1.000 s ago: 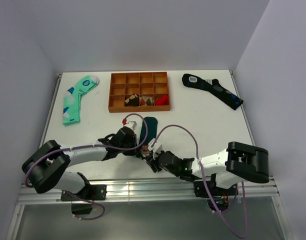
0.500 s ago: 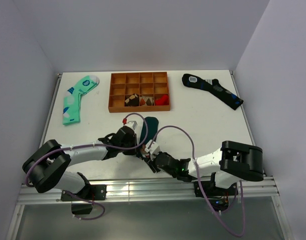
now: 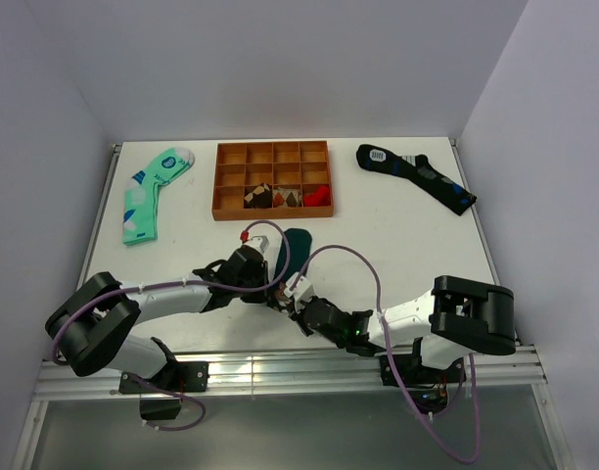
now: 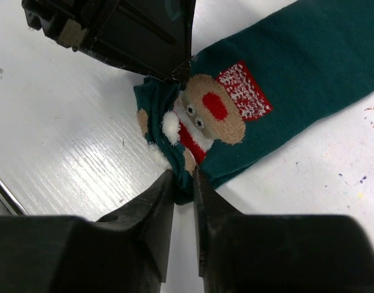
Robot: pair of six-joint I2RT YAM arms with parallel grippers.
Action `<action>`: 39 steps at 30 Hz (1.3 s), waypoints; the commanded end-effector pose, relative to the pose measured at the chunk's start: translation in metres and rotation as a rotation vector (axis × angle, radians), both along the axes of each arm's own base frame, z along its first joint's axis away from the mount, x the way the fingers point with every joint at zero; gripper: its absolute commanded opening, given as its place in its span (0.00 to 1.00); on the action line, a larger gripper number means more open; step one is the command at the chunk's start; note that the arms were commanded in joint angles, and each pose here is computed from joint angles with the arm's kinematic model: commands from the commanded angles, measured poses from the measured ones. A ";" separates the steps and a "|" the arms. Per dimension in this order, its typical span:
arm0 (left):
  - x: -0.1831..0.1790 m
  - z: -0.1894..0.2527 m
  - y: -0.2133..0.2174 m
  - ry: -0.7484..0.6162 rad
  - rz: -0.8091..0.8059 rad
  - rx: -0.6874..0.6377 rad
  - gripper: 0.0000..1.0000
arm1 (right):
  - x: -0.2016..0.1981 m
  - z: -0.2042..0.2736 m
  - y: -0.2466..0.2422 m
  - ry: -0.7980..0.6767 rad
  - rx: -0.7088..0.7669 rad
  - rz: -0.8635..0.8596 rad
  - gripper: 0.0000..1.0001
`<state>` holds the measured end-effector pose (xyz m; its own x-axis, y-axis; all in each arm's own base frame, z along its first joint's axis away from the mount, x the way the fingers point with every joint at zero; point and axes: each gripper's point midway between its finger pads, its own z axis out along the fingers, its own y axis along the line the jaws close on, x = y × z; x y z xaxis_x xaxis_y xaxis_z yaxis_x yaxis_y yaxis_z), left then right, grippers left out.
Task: Roll the socks
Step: Roll the sock at the center of the board.
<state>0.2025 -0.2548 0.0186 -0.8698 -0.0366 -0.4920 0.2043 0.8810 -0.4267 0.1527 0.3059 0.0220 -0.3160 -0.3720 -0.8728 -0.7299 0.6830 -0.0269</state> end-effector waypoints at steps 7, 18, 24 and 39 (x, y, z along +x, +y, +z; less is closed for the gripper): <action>-0.008 -0.009 0.005 0.027 -0.025 0.022 0.00 | 0.015 0.021 0.016 0.102 0.148 -0.030 0.17; -0.017 -0.008 0.006 0.012 -0.012 -0.056 0.00 | 0.015 0.015 0.014 0.456 0.204 0.009 0.11; -0.018 -0.004 0.009 -0.014 0.006 -0.060 0.00 | -0.012 0.026 0.017 0.601 0.195 0.112 0.10; -0.016 0.048 0.012 -0.291 0.115 -0.143 0.21 | -0.017 0.007 -0.010 0.943 0.098 0.008 0.09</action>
<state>0.1774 -0.2453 0.0574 -0.7416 -0.1411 -0.6558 0.2677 0.8342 -0.4821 0.1411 0.3009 0.0283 -0.8754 -0.2972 -0.3813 -0.4800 0.6288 0.6118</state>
